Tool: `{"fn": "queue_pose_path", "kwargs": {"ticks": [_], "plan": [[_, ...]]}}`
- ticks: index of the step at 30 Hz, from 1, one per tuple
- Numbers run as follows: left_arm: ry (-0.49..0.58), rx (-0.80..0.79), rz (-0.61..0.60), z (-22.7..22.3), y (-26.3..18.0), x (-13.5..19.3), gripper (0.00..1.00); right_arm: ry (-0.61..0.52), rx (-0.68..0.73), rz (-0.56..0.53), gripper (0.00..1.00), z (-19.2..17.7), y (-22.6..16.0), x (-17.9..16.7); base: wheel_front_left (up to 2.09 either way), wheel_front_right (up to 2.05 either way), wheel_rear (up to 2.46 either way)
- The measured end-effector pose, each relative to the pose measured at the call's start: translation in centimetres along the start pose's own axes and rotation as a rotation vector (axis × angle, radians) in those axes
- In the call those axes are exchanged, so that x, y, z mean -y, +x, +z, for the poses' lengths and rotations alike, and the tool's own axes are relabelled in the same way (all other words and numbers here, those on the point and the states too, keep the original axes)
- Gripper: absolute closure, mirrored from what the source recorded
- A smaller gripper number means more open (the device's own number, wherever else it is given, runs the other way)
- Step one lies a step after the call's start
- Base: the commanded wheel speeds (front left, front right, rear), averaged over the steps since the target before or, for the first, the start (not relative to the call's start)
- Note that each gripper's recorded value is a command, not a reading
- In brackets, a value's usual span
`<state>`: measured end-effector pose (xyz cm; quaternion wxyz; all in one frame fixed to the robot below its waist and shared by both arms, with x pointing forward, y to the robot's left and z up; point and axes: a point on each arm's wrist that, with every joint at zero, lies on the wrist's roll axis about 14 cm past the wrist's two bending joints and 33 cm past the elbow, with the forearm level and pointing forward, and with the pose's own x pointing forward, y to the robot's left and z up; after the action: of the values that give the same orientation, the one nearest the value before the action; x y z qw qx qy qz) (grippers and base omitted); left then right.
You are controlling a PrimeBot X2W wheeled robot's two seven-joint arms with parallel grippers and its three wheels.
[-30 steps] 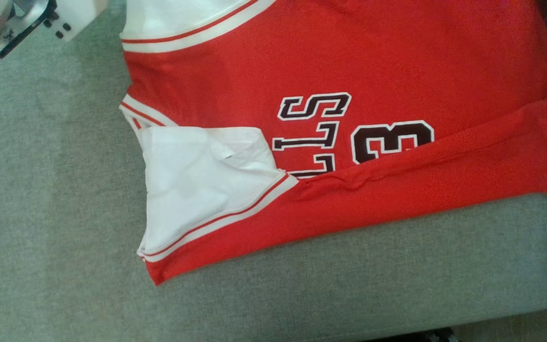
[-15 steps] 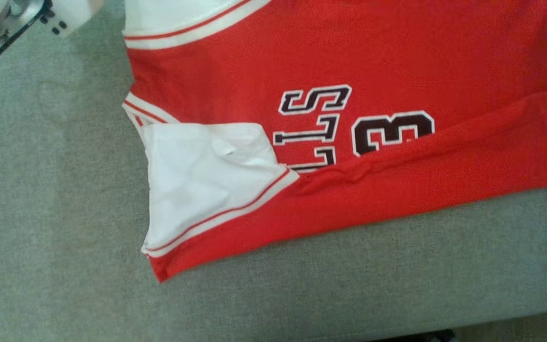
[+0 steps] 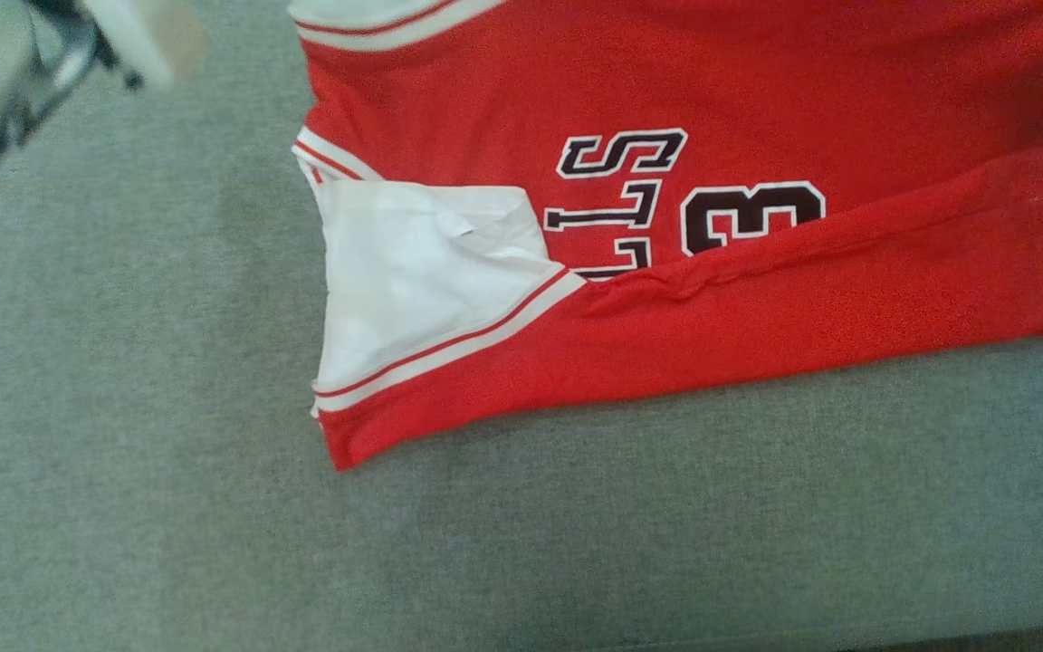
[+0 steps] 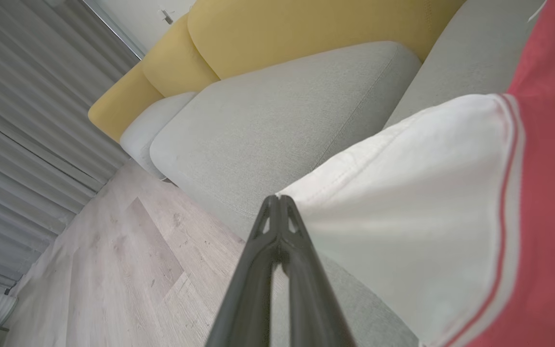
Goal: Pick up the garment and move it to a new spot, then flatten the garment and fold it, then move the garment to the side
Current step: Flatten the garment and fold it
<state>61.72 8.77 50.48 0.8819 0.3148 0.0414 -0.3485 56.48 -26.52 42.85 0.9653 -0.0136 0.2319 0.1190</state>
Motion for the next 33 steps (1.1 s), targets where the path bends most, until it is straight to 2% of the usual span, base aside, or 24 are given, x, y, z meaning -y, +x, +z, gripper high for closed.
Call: {"fn": "queue_pose_path", "kwargs": {"ticks": [4,10,16,26,33], "plan": [[-0.008,0.019,0.000,0.0,-2.1,1.4,1.00,0.008,-0.026,0.010,1.00,-1.3,-1.1,-0.5,0.00,0.00,0.00],[-0.082,0.013,-0.028,-0.8,-6.5,5.8,1.00,0.038,-0.037,0.029,1.00,-2.6,-2.6,-1.5,0.00,0.00,0.00],[-0.147,0.008,-0.015,-1.0,-9.8,8.3,1.00,0.049,-0.057,0.022,1.00,-4.2,-3.8,-1.3,0.00,0.00,0.00],[-0.258,-0.054,-0.010,-2.7,-13.3,12.7,1.00,0.102,-0.115,0.029,1.00,-8.3,-5.1,-2.1,0.00,0.00,0.00],[-0.308,-0.085,-0.005,-3.5,-14.6,14.6,1.00,0.129,-0.112,0.022,1.00,-9.5,-5.9,-2.1,0.00,0.00,0.00]]}}
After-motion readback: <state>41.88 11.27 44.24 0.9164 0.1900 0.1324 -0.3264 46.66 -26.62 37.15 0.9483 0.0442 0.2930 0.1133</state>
